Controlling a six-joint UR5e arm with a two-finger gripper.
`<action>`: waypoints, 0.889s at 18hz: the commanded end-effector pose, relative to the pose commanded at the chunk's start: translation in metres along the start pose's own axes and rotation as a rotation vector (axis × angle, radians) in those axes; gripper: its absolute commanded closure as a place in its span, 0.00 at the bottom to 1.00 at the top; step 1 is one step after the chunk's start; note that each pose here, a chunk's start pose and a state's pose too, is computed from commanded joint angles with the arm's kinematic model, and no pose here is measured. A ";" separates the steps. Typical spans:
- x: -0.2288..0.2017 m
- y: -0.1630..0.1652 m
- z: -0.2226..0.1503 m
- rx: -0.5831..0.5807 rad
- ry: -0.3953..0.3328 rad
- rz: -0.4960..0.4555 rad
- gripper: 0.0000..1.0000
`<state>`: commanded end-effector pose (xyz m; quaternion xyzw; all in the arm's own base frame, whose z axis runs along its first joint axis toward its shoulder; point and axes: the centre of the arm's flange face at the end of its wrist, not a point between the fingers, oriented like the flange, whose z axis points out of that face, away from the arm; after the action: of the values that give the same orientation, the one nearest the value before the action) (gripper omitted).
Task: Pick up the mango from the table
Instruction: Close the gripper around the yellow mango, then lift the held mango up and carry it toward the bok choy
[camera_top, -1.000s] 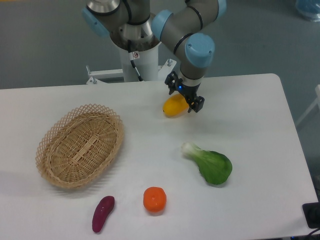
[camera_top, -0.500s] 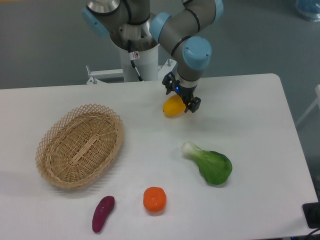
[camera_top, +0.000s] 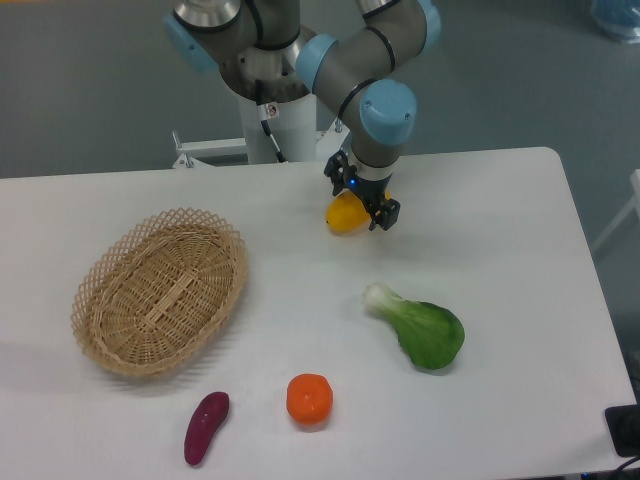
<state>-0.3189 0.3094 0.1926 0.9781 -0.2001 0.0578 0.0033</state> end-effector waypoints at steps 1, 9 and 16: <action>0.000 0.000 0.001 0.000 0.002 0.000 0.00; -0.003 -0.005 0.001 -0.003 -0.004 0.005 0.58; -0.022 -0.005 -0.026 -0.004 -0.051 0.001 0.75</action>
<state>-0.3401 0.3231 0.2164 0.9791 -0.2007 0.0326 0.0001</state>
